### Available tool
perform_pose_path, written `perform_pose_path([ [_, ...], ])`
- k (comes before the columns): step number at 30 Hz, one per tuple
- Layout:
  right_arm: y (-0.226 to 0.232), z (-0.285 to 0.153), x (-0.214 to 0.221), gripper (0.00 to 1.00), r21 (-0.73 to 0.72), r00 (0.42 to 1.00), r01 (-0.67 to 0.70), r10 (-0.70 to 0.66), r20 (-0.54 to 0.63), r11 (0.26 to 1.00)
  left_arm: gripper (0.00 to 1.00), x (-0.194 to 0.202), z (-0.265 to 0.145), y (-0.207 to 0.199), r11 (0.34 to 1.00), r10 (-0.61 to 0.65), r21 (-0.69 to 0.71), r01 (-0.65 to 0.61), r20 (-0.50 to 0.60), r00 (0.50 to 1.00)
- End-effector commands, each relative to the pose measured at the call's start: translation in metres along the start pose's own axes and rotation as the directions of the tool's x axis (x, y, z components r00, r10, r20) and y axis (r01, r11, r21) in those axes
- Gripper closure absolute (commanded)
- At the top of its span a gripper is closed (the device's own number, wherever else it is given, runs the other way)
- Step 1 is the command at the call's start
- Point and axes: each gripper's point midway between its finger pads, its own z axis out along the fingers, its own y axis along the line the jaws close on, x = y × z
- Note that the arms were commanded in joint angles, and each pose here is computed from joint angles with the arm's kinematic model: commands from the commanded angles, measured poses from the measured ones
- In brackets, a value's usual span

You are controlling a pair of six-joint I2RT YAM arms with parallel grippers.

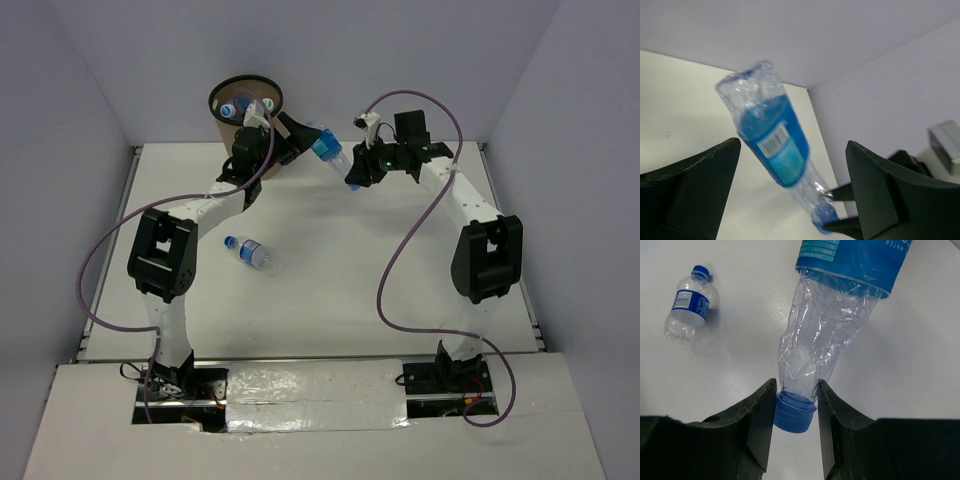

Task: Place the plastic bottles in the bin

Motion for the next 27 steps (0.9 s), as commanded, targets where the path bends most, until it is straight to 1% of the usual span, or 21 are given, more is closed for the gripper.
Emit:
perform_pose_path([
  [1,0.025,-0.02,-0.032,0.95,-0.046,0.993,0.061,-0.056,0.104,0.997,0.01,-0.008,0.01,-0.013,0.999,-0.02,0.029,0.019,0.007,1.0],
  [9,0.043,-0.03,-0.034,0.95,-0.089,0.991,0.073,-0.062,0.12,0.993,0.01,0.0,0.018,-0.016,1.0,0.012,0.027,-0.012,-0.005,1.0],
  [11,0.051,-0.031,-0.034,0.94,-0.114,0.99,0.083,-0.069,0.121,0.99,0.1,0.003,0.021,-0.023,0.998,0.016,0.062,-0.015,-0.026,1.0],
  [12,0.056,-0.035,-0.037,0.94,-0.119,0.988,0.094,-0.079,0.131,0.988,0.26,0.006,0.021,-0.025,0.997,0.017,0.079,-0.014,-0.04,0.999],
  [13,0.058,-0.035,-0.035,0.94,-0.124,0.988,0.095,-0.079,0.13,0.988,0.38,0.01,0.023,-0.024,0.996,0.016,0.093,-0.011,-0.057,0.998],
  [14,0.063,-0.039,-0.038,0.94,-0.128,0.985,0.11,-0.092,0.143,0.986,0.49,0.011,0.023,-0.033,0.99,0.021,0.137,-0.01,-0.08,0.997],
  [15,0.065,-0.04,-0.037,0.94,-0.133,0.986,0.113,-0.094,0.141,0.985,0.68,0.013,0.023,-0.035,0.989,0.02,0.151,-0.006,-0.091,0.996],
  [16,0.065,-0.042,-0.038,0.93,-0.131,0.985,0.117,-0.098,0.144,0.984,0.76,0.01,0.023,-0.039,0.986,0.023,0.166,-0.007,-0.095,0.995],
  [17,0.065,-0.044,-0.039,0.9,-0.123,0.984,0.123,-0.105,0.145,0.985,0.84,0.01,0.022,-0.042,0.984,0.03,0.177,-0.012,-0.101,0.994],
  [18,0.065,-0.044,-0.038,0.83,-0.118,0.984,0.126,-0.108,0.144,0.985,0.95,0.011,0.021,-0.044,0.983,0.039,0.184,-0.018,-0.112,0.993],
  [19,0.063,-0.046,-0.038,0.7,-0.109,0.984,0.126,-0.11,0.143,0.986,1.0,0.004,0.018,-0.049,0.98,0.066,0.192,-0.045,-0.101,0.993],
  [20,0.062,-0.05,-0.042,0.34,-0.092,0.98,0.141,-0.125,0.156,0.986,1.0,0.0,0.016,-0.054,0.978,0.085,0.2,-0.065,-0.094,0.992],
  [21,0.06,-0.052,-0.042,0.01,-0.08,0.979,0.143,-0.129,0.158,0.987,1.0,-0.004,0.013,-0.055,0.979,0.1,0.187,-0.081,-0.092,0.991],
  [22,0.057,-0.059,-0.047,0.0,-0.062,0.976,0.146,-0.134,0.174,0.987,1.0,-0.018,0.008,-0.064,0.969,0.162,0.197,-0.148,-0.056,0.985],
  [24,0.054,-0.066,-0.051,0.0,-0.05,0.973,0.144,-0.132,0.188,0.988,1.0,-0.036,0.001,-0.071,0.96,0.22,0.18,-0.214,-0.012,0.975],
  [25,0.048,-0.074,-0.052,0.0,-0.033,0.971,0.141,-0.132,0.198,0.989,1.0,-0.056,-0.008,-0.081,0.946,0.275,0.167,-0.278,0.043,0.96],
  [27,0.046,-0.086,-0.057,0.0,-0.017,0.965,0.162,-0.155,0.211,0.987,1.0,-0.079,-0.018,-0.092,0.932,0.321,0.143,-0.334,0.106,0.941],
])
